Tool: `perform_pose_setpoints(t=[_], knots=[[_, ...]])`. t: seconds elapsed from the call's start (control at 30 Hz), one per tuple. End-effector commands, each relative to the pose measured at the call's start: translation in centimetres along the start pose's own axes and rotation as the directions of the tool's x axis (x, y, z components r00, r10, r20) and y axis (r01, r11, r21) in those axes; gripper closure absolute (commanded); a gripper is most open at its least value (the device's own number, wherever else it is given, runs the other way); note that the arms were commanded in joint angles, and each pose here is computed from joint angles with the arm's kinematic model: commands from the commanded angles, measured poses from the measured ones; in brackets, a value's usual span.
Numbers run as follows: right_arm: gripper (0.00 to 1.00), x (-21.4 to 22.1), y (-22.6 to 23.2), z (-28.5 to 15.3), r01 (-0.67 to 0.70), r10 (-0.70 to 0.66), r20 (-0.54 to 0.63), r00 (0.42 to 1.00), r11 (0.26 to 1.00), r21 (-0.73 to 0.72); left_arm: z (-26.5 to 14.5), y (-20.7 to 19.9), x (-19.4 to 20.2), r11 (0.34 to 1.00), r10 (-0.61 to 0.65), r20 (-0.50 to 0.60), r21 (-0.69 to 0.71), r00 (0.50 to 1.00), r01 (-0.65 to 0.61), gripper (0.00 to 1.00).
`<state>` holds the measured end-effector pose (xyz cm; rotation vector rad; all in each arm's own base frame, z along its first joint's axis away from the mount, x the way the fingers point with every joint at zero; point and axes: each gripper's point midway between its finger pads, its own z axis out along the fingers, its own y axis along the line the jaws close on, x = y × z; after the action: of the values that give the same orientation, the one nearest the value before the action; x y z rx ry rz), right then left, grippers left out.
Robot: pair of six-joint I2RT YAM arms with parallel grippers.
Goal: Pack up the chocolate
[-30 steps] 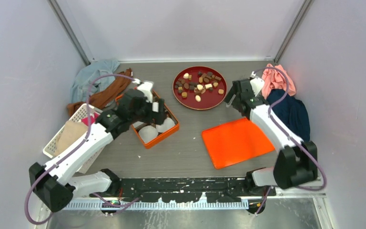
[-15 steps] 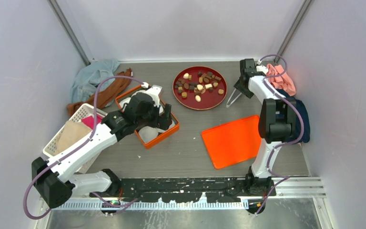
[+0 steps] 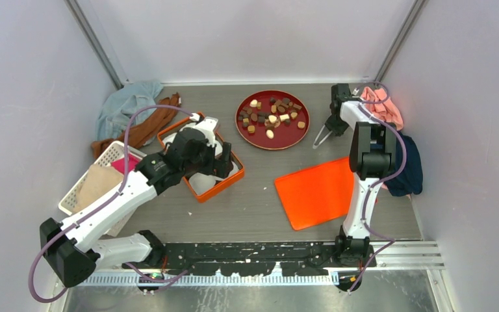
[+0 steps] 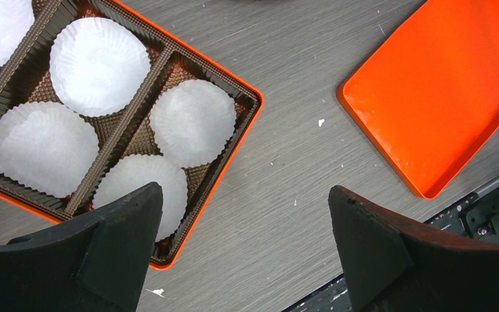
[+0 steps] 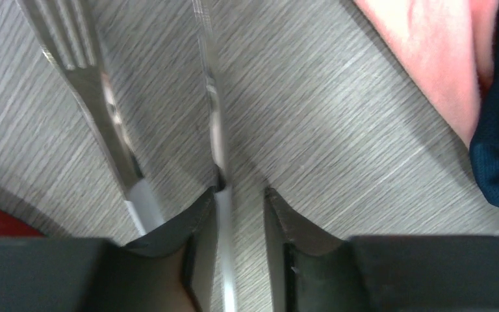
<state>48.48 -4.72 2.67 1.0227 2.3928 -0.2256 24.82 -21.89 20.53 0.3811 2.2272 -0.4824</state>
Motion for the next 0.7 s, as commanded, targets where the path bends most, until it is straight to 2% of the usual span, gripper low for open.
perform_pose_setpoints(t=[0.0,0.1,0.13,0.4,0.5,0.67], knots=[[0.74,-2.1,0.6,-1.7,-0.011,0.013,0.043,0.999,0.999,-0.041,-0.9,0.0,-1.0,1.000,-0.015,0.045,-0.002,0.999,0.015,0.00],[0.96,-2.4,0.1,-2.7,-0.016,0.018,0.061,0.998,0.999,-0.042,-0.9,0.0,-1.0,1.000,-0.018,0.049,-0.002,0.999,0.018,0.00],[0.99,-2.6,0.0,-3.2,-0.018,0.021,0.069,0.997,0.999,-0.042,-1.0,0.0,-1.0,1.000,-0.019,0.050,0.000,0.999,0.019,0.00],[0.99,-5.0,-0.2,-10.8,-0.039,0.057,0.137,0.989,0.990,-0.133,-0.9,-0.4,-1.6,1.000,-0.018,0.056,0.012,0.998,0.018,0.00],[0.99,-1.7,1.4,-14.3,-0.017,0.039,0.096,0.995,0.976,-0.216,-1.2,0.7,-2.2,0.998,-0.029,0.079,-0.053,0.996,0.033,0.00],[0.99,5.6,2.2,-20.1,0.044,-0.024,0.086,0.996,0.969,-0.244,-1.8,2.9,-3.6,0.981,-0.057,0.140,-0.177,0.989,0.081,0.00]])
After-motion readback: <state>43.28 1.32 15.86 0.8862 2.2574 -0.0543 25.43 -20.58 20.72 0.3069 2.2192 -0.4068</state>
